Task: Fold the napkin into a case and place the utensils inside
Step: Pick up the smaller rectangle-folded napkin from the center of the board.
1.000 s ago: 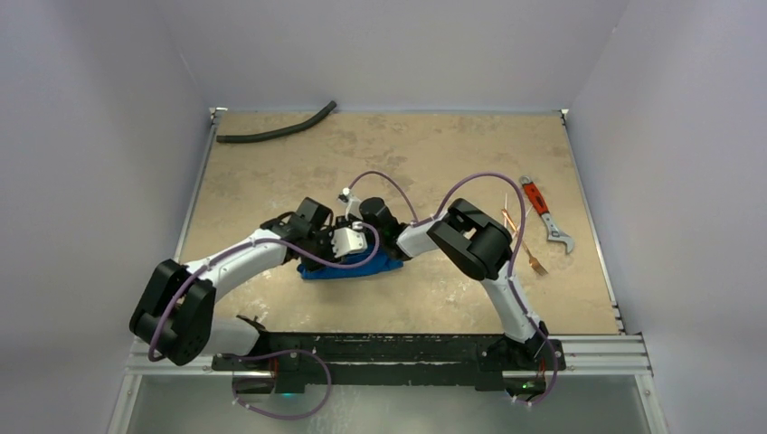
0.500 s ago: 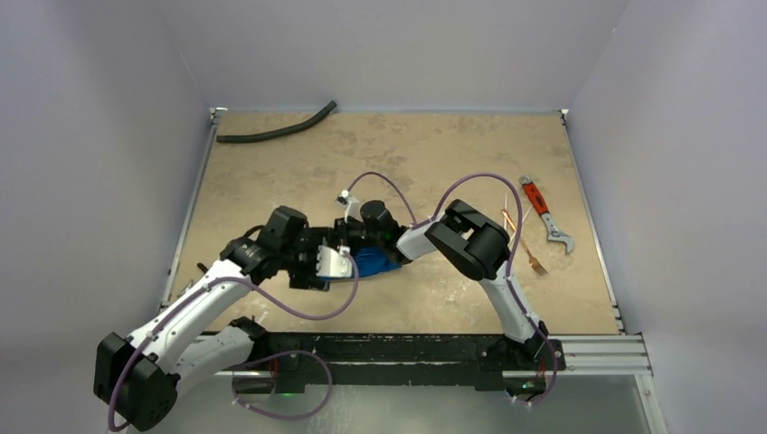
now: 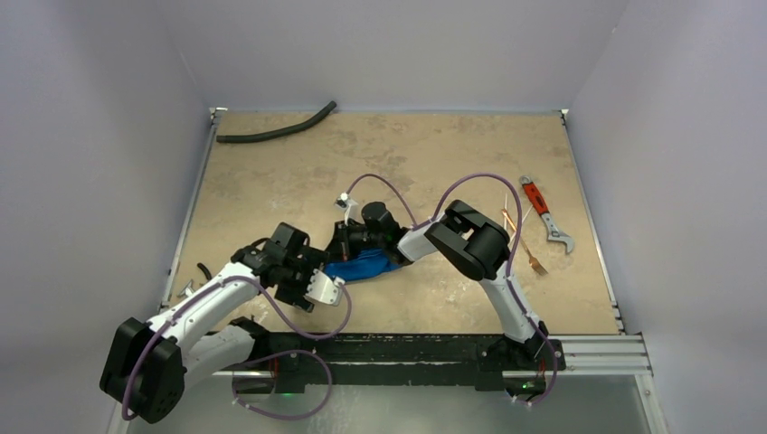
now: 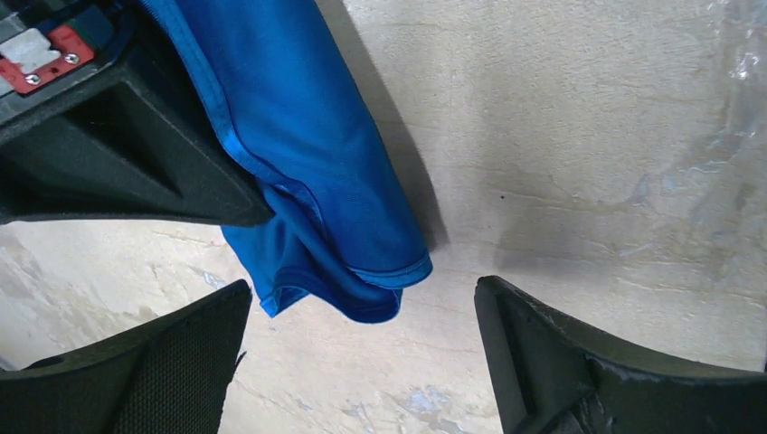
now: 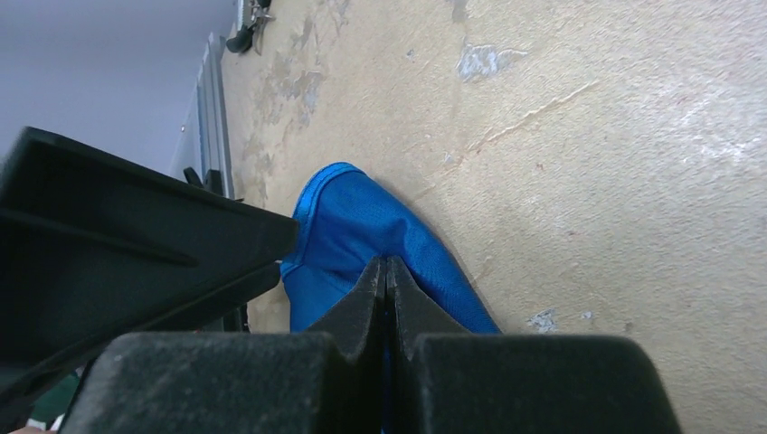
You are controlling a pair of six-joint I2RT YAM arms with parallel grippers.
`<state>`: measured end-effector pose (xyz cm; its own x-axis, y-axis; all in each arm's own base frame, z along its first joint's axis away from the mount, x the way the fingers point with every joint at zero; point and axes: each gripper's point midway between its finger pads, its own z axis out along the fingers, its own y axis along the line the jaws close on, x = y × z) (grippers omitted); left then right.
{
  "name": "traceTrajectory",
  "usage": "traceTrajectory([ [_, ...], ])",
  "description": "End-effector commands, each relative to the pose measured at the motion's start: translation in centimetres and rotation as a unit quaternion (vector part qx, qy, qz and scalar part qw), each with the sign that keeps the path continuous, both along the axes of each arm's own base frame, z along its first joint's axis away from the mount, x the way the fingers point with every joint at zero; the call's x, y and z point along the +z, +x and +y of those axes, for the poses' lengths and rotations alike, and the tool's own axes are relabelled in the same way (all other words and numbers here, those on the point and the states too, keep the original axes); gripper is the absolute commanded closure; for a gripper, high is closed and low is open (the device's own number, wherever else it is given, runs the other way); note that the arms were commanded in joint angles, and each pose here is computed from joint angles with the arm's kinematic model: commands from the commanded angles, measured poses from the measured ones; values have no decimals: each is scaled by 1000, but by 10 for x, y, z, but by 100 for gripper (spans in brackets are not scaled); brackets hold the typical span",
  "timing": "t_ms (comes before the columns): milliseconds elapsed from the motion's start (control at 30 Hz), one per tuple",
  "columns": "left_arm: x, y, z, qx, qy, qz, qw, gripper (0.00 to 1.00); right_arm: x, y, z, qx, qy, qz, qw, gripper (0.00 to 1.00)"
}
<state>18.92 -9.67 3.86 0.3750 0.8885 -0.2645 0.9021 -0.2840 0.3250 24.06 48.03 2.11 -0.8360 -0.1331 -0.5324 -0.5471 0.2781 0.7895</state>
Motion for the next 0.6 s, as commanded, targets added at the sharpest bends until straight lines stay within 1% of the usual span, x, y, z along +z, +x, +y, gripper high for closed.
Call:
traceTrajectory([
  [0, -9, 3, -3, -34, -1, -17, 999, 12, -55, -28, -24, 22, -73, 51, 996, 100],
  [100, -16, -1, -8, -56, -8, -5, 998, 21, -55, -29, -24, 23, -72, 53, 996, 100],
  [200, -24, -1, -9, -73, -1, 0, 997, 30, -57, -30, -23, 25, -71, 56, 996, 100],
  [300, -30, 0, -10, -85, 1, 0, 996, 37, -57, -30, -23, 25, -69, 58, 996, 100],
  [533, -41, 2, -13, -81, -2, 8, 997, 56, -55, -31, -23, 27, -65, 64, 995, 100],
  [567, -41, 4, -13, -76, -4, 7, 997, 60, -55, -31, -23, 27, -64, 63, 996, 100],
])
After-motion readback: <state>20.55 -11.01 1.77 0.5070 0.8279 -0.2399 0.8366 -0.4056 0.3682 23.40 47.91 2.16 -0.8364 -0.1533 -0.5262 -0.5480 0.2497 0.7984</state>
